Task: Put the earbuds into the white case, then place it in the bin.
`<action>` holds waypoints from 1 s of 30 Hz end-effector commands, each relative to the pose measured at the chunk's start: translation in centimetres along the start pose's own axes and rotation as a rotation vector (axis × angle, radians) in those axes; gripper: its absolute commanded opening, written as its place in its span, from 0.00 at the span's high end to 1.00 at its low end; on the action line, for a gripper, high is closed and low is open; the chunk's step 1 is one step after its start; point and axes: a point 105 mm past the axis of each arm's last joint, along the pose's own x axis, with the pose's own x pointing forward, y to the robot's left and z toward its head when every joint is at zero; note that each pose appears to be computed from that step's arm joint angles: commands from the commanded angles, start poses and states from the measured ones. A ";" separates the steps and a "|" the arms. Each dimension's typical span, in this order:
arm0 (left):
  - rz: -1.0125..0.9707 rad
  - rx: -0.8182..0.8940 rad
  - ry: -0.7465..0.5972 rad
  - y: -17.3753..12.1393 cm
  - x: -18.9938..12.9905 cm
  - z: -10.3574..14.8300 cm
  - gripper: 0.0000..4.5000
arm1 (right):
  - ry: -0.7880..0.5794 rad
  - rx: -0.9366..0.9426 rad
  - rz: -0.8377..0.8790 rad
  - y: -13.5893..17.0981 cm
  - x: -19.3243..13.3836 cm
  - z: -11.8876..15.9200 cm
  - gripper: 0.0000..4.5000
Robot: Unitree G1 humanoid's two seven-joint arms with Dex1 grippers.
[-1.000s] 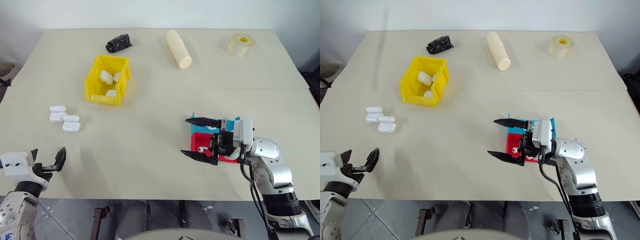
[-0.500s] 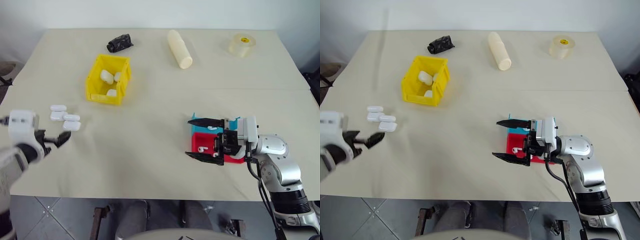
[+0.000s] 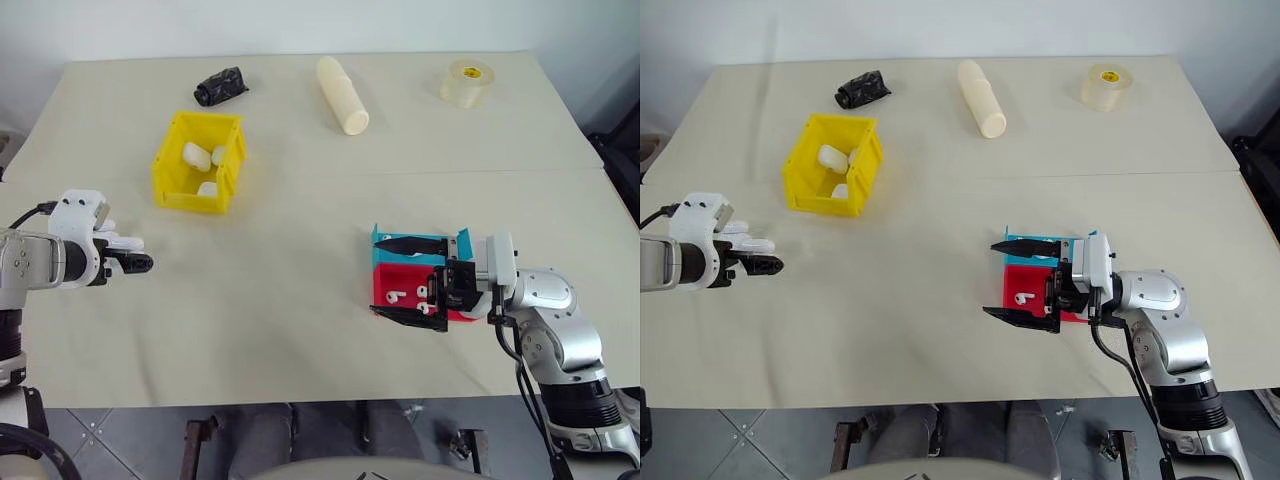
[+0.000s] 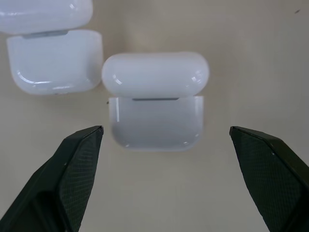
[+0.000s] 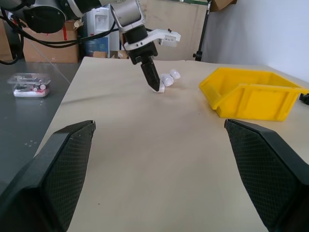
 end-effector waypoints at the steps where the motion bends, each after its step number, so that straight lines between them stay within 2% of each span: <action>1: 0.016 -0.008 -0.009 0.3 -0.2 0.4 0.01 | -0.022 -0.030 0.002 0.4 0.3 0.7 0.00; 19: 0.000 -0.009 -0.008 0.0 1.2 0.6 0.01 | -0.026 -0.031 -0.004 0.5 0.6 0.5 0.00; 20: 0.007 -0.007 -0.004 0.1 1.2 0.4 0.09 | -0.026 -0.030 -0.006 0.5 0.6 0.5 0.00; 21: 0.010 -0.004 -0.002 0.2 1.2 0.3 0.13 | -0.027 -0.029 -0.007 0.6 0.6 0.4 0.00; 25: 0.012 -0.017 0.003 0.3 1.0 0.1 0.38 | -0.028 -0.027 -0.013 0.6 0.6 0.4 0.00; 30: -0.046 -0.036 -0.062 -0.2 0.2 0.1 0.39 | -0.022 -0.028 -0.021 0.5 0.5 0.3 0.00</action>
